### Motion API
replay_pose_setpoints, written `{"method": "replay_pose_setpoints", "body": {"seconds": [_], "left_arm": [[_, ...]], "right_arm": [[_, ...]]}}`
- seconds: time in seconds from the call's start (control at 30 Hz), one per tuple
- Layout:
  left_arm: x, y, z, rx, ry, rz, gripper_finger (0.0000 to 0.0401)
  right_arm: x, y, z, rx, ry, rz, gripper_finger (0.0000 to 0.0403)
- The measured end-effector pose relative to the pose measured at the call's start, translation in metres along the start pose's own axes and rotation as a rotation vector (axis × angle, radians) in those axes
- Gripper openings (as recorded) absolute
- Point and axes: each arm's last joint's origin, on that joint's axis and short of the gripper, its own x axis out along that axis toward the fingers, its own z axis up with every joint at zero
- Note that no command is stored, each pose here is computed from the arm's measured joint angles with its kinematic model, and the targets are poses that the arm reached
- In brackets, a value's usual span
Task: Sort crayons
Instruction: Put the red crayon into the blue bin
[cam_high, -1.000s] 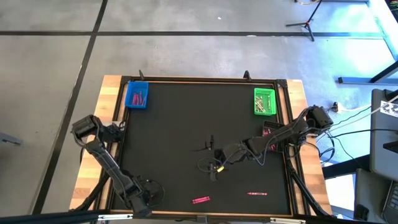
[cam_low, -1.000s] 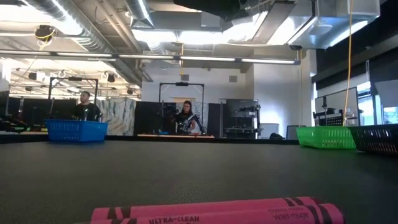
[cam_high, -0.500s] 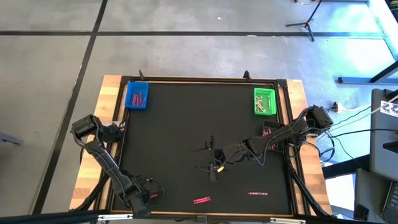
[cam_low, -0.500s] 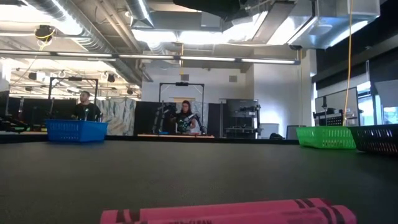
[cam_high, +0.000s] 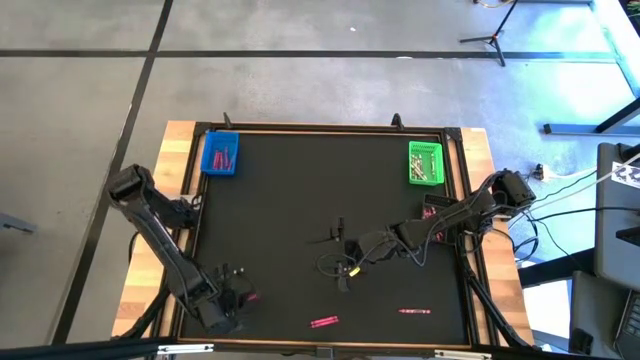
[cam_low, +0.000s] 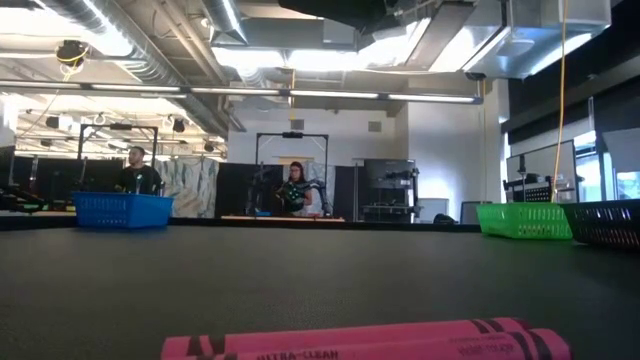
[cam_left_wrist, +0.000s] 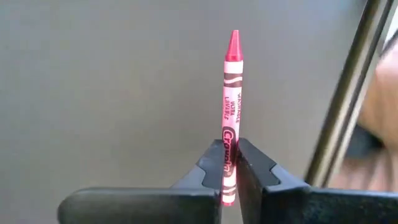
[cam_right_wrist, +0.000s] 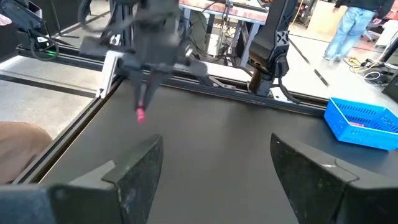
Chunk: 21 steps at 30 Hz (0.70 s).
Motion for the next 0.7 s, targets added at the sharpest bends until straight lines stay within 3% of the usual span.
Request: {"method": "replay_pose_setpoints", "body": {"seconds": [0.17,0.37,0.7], "left_arm": [[-0.019,0.012,0.016,0.039,-0.231,0.071,0.0011],[-0.029,0.028,0.041,0.059,-0.395,0.179,0.0011],[-0.025,0.065,0.081,0.003,-0.411,0.409,0.0011]], "right_arm": [[0.000,0.000,0.000,0.005,0.000,-0.001,0.0296],[0.000,0.000,0.001,0.008,-0.006,-0.007,0.0296],[0.000,0.000,0.000,0.009,-0.002,-0.008,0.0296]]}}
